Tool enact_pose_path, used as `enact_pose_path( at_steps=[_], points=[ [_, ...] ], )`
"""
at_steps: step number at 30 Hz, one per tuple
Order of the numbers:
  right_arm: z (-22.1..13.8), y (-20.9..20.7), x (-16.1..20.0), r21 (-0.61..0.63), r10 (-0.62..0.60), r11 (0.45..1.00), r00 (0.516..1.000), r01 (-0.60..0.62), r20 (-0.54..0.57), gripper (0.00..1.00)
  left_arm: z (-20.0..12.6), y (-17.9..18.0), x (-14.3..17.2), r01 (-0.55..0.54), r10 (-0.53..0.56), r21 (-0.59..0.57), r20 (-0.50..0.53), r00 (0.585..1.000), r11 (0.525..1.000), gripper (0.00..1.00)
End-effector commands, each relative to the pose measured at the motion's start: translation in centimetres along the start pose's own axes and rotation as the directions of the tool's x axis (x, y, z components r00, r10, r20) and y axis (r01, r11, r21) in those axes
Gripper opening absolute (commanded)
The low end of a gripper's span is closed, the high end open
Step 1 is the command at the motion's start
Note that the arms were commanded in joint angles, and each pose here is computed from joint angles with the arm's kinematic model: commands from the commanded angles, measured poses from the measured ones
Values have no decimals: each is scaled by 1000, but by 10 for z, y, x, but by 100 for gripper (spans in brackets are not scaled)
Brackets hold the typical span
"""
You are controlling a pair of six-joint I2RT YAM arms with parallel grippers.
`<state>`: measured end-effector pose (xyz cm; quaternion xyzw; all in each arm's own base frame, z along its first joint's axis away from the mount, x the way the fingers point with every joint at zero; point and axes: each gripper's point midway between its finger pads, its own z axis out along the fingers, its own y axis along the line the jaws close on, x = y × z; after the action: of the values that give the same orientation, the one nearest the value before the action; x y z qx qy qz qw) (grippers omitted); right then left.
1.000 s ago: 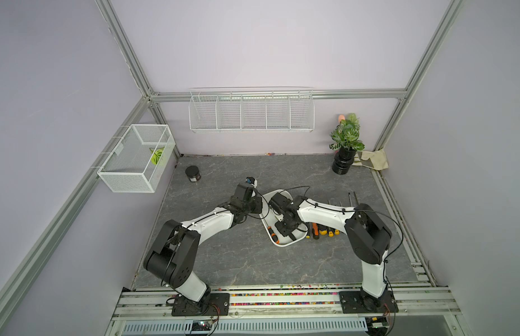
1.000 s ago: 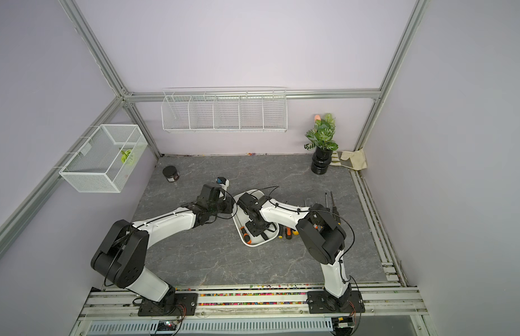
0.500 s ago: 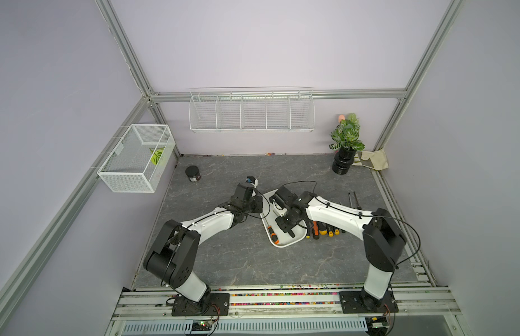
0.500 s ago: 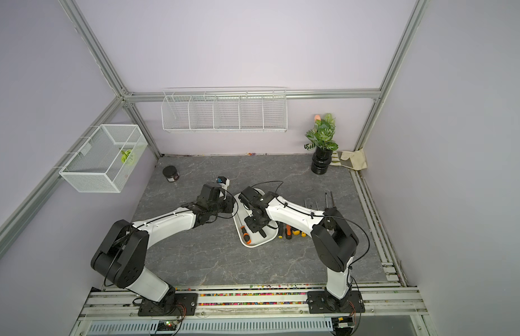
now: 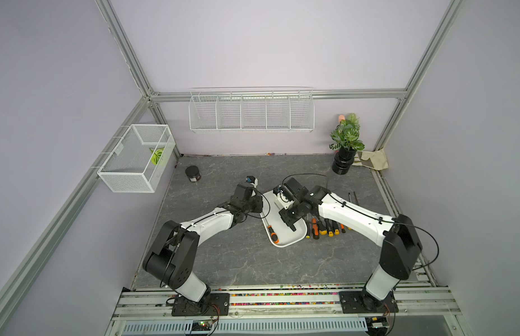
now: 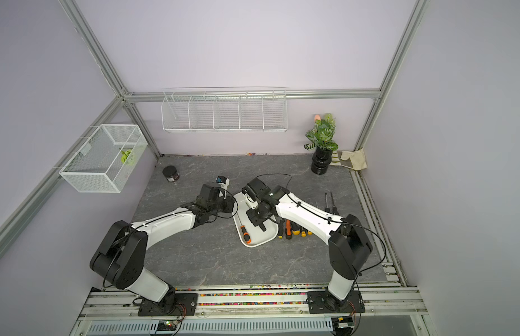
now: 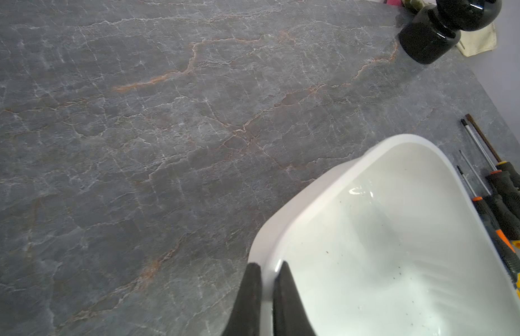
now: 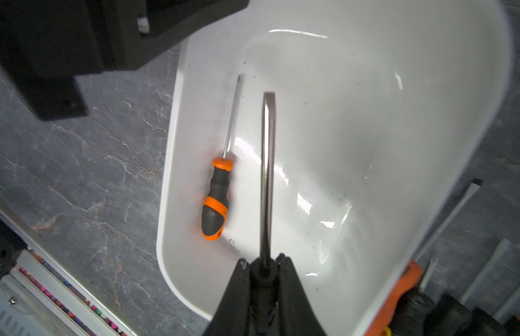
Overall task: Take out the screwdriver from the storage box
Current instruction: Pick up the screwdriver from the storage box, then place the screwdriver at the center of the board.
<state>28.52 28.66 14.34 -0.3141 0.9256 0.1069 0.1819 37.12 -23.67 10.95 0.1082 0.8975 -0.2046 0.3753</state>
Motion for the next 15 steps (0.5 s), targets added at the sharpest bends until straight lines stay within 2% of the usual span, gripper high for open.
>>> enact_pose_path(
  at_steps=[1, 4, 9, 15],
  points=[
    [-35, -24, 1, 37, 16, 999, 999, -17, 43, 0, -5, -3, -9, -18, 18, 7, 41, 999, 1000, 0],
    [-54, -52, 7, 116, 42, 992, 996, -50, 74, 0, -4, -3, -9, -18, 18, 9, 40, 999, 1000, 0],
    [-69, -98, 27, 163, 115, 978, 990, -127, 80, 0, -5, -2, -8, -22, 21, 4, 40, 999, 1000, 0],
    [-75, -184, 66, 312, 268, 913, 963, -263, 28, 0, -10, -1, -8, -27, 26, 2, 53, 998, 1000, 0]
  ],
)
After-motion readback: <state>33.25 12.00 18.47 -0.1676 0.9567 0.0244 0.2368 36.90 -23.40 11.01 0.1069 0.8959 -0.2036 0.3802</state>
